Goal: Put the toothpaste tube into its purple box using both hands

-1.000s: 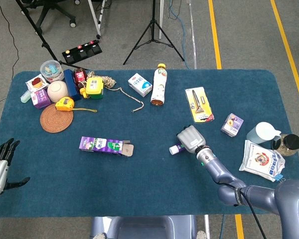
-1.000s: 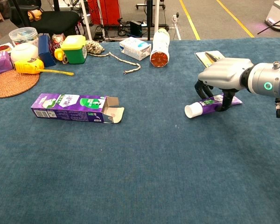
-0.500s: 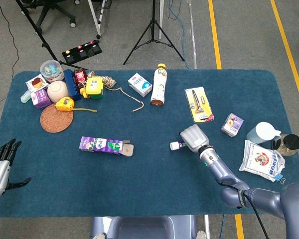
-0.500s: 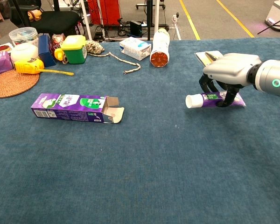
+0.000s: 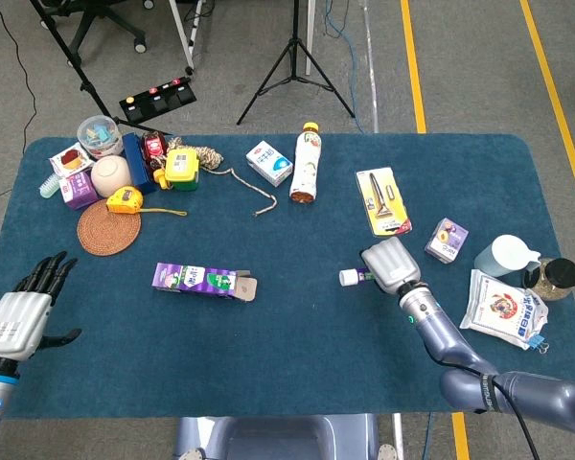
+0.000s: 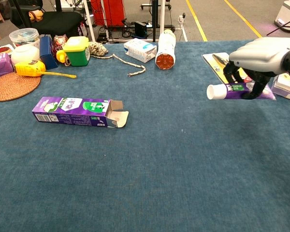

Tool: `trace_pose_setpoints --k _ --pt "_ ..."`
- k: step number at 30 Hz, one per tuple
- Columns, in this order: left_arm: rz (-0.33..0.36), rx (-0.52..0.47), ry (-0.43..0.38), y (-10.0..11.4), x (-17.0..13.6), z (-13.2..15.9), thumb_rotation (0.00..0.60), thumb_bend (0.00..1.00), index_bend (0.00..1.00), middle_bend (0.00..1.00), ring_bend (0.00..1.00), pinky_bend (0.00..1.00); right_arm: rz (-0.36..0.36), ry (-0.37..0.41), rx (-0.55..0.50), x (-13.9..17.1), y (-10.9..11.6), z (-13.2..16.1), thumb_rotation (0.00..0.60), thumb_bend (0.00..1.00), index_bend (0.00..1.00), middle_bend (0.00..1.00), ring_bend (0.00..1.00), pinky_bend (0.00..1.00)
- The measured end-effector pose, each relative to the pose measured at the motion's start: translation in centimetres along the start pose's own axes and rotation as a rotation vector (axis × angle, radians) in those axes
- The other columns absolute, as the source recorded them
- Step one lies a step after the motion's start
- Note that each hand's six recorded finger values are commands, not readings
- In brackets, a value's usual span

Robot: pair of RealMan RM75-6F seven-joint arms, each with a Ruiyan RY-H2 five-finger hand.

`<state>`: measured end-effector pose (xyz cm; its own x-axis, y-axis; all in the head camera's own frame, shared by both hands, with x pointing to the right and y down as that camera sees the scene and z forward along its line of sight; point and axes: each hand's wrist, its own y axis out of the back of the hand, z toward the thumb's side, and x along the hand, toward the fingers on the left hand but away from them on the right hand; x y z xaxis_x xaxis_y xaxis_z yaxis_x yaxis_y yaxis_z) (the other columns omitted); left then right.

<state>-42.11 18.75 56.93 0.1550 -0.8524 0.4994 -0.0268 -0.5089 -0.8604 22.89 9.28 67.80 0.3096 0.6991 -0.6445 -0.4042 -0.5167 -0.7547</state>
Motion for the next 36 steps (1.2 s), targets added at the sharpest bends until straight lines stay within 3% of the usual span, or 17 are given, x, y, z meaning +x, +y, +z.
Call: trace_pose_setpoints --k 7,13,23,36 --pt "-0.005 0.08 -0.195 -0.4 4.9 2.9 0.6 0.06 0.0 0.0 0.0 0.22 0.058 -0.104 0.091 2.4 1.3 -0.7 0.6 0.55 0.56 0.66 0.66 0.6" --pt "-0.049 0.099 -0.306 -1.9 8.0 5.9 0.6 0.06 0.0 0.0 0.0 0.22 0.145 -0.216 0.166 4.7 2.3 -1.5 0.6 0.56 0.56 0.67 0.67 0.63" --pt "-0.127 0.112 -0.37 -4.8 9.7 8.6 0.6 0.06 0.0 0.0 0.0 0.22 0.198 -0.288 0.211 5.5 3.2 -2.2 0.6 0.58 0.56 0.67 0.67 0.64" --pt "-0.184 0.171 -0.379 -7.4 12.7 10.9 0.6 0.06 0.0 0.0 0.0 0.22 0.234 -0.313 0.213 5.8 1.9 -3.5 0.6 0.58 0.56 0.67 0.67 0.64"
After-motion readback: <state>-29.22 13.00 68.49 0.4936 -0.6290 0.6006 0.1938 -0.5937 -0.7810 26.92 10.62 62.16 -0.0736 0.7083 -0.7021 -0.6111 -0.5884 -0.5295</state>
